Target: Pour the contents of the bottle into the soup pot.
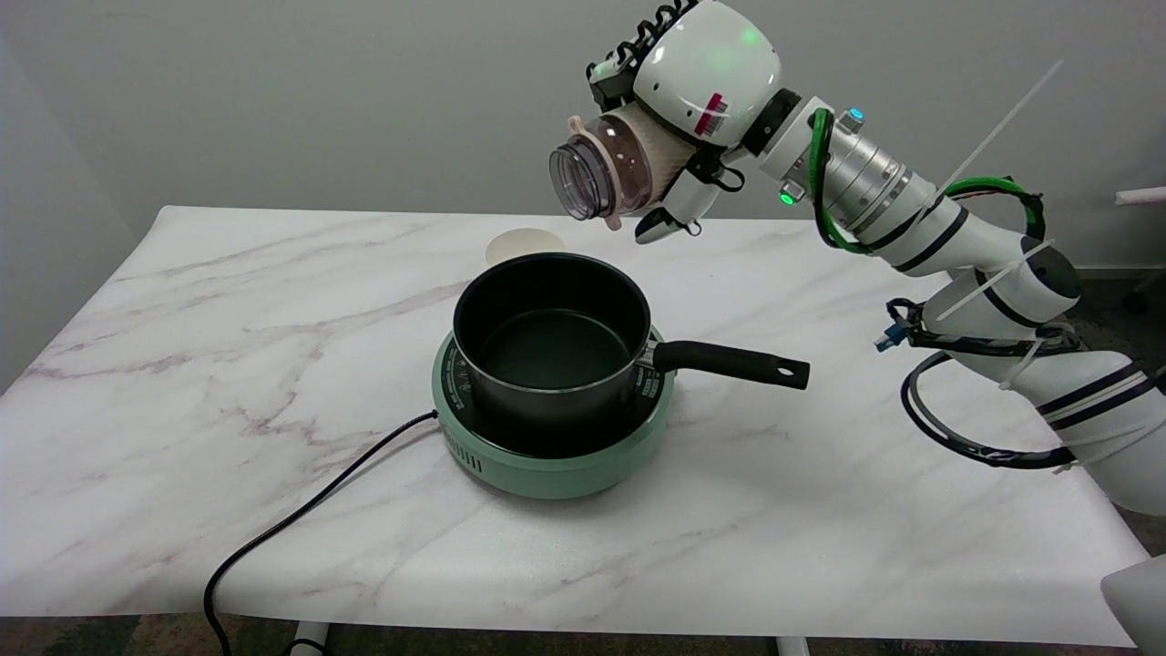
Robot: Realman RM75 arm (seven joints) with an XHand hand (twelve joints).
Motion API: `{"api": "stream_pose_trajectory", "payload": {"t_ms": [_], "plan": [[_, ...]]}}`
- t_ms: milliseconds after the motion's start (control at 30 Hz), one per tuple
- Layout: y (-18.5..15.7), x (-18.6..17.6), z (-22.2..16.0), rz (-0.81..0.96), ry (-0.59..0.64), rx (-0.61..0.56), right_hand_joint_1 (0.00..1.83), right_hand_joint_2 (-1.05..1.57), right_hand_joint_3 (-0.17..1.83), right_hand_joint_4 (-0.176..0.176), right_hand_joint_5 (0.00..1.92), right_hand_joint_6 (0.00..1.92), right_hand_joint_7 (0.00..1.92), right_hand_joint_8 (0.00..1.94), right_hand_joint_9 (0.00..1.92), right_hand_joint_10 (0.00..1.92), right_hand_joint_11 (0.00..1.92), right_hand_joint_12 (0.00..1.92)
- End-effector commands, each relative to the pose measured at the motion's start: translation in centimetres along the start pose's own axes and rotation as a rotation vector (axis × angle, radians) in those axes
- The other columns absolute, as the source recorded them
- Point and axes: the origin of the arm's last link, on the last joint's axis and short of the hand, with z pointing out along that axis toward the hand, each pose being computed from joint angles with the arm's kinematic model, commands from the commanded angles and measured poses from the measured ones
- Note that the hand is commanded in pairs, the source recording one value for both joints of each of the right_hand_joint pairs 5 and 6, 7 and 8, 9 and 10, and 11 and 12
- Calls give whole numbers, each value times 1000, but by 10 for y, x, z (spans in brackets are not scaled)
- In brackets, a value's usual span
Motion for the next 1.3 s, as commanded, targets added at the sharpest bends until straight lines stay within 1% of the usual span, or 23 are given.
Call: {"api": "stream_pose_trajectory", "payload": {"t_ms": [33, 267, 533, 867, 1067, 1300], "plan": [[5, -4, -7, -47, -51, 45, 1134, 1571, 362, 0, 1914, 1914, 1738, 1738, 1728, 1728, 1466, 1466], [2, -13, -16, -75, -101, 58, 1135, 1571, 368, 0, 1920, 1920, 1741, 1741, 1729, 1729, 1466, 1466], [2, -16, -16, -146, -147, 88, 1130, 1571, 369, 0, 1920, 1920, 1744, 1744, 1730, 1730, 1459, 1459], [5, -16, -16, -161, -153, 86, 1127, 1571, 379, 0, 1920, 1920, 1744, 1744, 1722, 1722, 1448, 1448], [3, -17, -16, -215, -169, 120, 1128, 1571, 382, 0, 1920, 1920, 1743, 1743, 1716, 1716, 1435, 1435], [-9, -25, -34, -220, -192, 84, 1120, 1571, 390, 0, 1920, 1920, 1741, 1741, 1711, 1711, 1424, 1424]]}}
